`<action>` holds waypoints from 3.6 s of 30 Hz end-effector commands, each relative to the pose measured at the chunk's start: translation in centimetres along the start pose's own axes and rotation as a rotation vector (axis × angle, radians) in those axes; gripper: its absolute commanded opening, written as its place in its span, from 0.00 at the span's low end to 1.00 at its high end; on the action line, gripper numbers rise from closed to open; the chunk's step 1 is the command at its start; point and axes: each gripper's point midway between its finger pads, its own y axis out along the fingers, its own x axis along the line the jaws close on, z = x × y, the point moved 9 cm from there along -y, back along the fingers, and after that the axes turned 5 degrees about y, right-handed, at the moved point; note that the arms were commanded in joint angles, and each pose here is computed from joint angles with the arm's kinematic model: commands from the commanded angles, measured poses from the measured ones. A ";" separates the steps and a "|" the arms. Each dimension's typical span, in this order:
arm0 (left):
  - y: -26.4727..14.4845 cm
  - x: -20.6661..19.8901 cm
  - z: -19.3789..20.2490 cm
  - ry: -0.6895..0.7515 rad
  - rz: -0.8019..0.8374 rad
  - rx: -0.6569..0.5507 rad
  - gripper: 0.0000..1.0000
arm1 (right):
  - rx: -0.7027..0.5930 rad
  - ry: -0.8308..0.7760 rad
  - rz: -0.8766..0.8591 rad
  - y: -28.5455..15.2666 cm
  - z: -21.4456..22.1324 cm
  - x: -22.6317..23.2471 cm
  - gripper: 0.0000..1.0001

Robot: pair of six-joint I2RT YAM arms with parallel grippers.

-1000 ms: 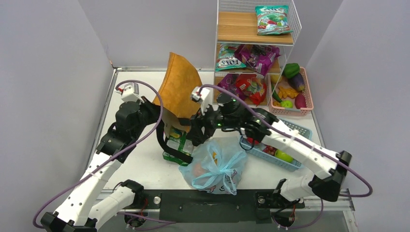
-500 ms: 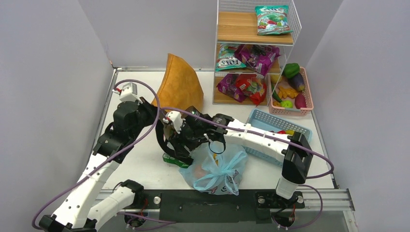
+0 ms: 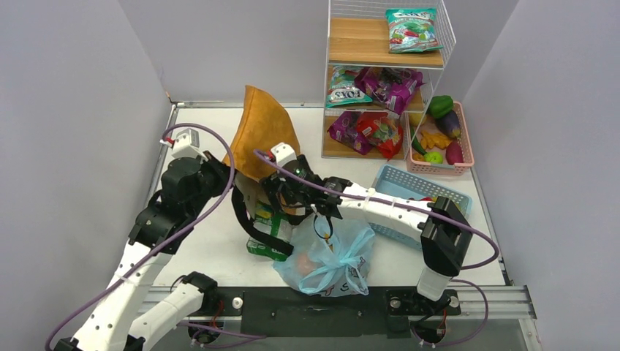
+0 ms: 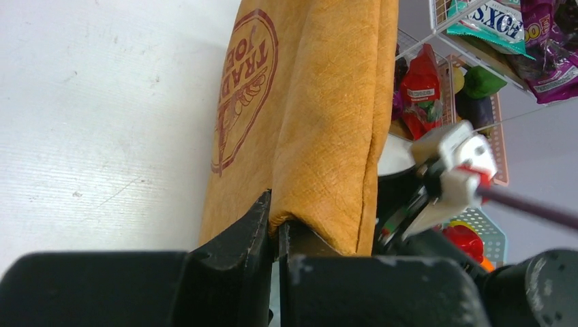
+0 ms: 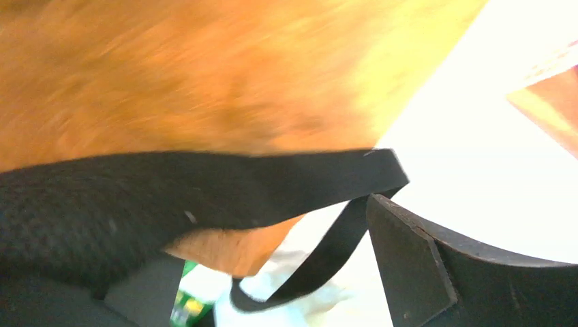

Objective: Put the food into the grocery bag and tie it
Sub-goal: Adjust the grocery bag at the center of the board, then pick up the snack from the grocery bag.

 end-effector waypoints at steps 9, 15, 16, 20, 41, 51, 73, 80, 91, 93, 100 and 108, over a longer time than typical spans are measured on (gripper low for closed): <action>-5.2 1.5 -1.7 -0.057 -0.074 -0.110 0.00 | -0.309 0.115 0.353 2.2 -10.2 -5.1 0.88; -5.4 2.6 -0.5 -0.082 -0.095 -0.117 0.00 | -0.318 0.049 0.304 2.3 -11.6 -5.4 0.88; -5.2 2.7 -0.1 -0.081 -0.095 -0.106 0.00 | -0.311 0.041 0.287 1.8 -11.6 -5.3 0.88; -3.0 3.3 2.4 -0.071 -0.108 -0.026 0.00 | -0.253 0.055 0.190 -0.9 -10.0 -5.1 0.88; 0.3 2.1 4.3 -0.116 -0.010 0.053 0.00 | 0.083 0.230 -0.160 -8.0 -0.1 0.8 0.82; 0.3 2.2 4.7 -0.128 -0.007 0.053 0.00 | 0.263 0.312 -0.078 -0.5 5.5 -1.3 0.81; 0.7 2.1 4.9 -0.137 -0.008 0.059 0.00 | 0.290 0.340 -0.073 5.5 9.0 -2.3 0.58; 0.6 2.2 5.1 -0.142 -0.013 0.064 0.00 | 0.295 0.342 -0.055 5.6 9.0 -3.0 0.21; 0.6 2.2 5.0 -0.157 -0.012 0.058 0.00 | 0.173 0.248 -0.026 0.1 4.2 -3.2 0.08; 0.6 2.2 5.0 -0.160 -0.014 0.055 0.00 | 0.149 0.225 -0.037 -1.1 3.4 -2.8 0.07; 0.8 2.2 5.0 -0.167 -0.016 0.053 0.00 | 0.083 0.212 -0.078 -3.8 0.8 -1.3 0.07; 0.7 2.0 5.1 -0.179 -0.006 0.055 0.00 | -0.044 0.348 -0.115 -4.2 -2.3 -0.8 0.05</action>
